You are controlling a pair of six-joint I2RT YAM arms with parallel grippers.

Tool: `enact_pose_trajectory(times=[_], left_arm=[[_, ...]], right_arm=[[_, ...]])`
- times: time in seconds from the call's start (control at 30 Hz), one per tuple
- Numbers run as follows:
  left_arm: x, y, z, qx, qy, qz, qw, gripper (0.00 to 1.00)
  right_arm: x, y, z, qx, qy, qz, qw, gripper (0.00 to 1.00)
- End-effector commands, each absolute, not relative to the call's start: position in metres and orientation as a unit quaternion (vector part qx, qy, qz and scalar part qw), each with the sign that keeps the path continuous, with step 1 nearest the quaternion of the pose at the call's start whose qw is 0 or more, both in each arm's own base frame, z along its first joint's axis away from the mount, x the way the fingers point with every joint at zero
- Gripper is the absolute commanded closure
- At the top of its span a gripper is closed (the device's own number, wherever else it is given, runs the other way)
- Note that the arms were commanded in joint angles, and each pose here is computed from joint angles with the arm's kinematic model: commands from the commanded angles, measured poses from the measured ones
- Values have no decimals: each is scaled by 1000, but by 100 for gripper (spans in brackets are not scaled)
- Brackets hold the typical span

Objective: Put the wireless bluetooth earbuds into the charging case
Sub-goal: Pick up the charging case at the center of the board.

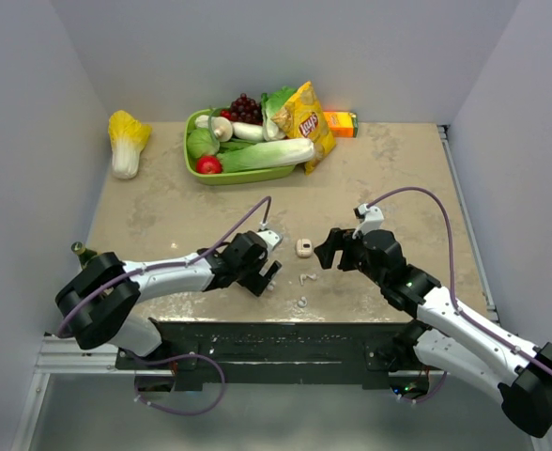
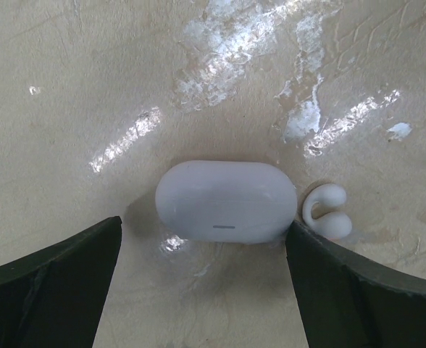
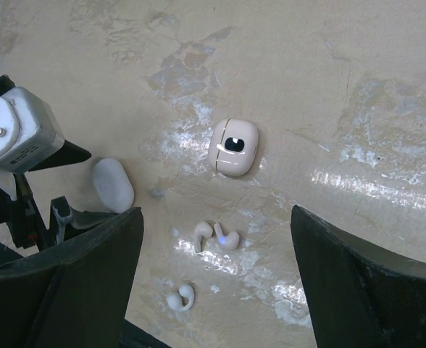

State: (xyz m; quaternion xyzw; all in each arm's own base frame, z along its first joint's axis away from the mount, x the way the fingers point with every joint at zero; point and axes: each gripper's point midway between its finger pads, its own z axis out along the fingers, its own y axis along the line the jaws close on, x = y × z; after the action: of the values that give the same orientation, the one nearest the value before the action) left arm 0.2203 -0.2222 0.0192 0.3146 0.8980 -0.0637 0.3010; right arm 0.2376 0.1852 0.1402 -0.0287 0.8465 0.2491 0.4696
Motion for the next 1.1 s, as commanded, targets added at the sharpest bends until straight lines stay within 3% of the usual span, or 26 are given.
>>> enact_pose_trajectory(times=[0.0,0.43,1.07], left_arm=[[233,-233,32,324,887,-61,324,2],[231,-243,23,339,889,-76,298,5],[228,-240,15,197,933,-76,291,0]], right_arm=[[239,190,147,-36,836,263,480,15],[239,190,147,-36,837,262,478,15],[238,190,144,-35,838,264,476,15]])
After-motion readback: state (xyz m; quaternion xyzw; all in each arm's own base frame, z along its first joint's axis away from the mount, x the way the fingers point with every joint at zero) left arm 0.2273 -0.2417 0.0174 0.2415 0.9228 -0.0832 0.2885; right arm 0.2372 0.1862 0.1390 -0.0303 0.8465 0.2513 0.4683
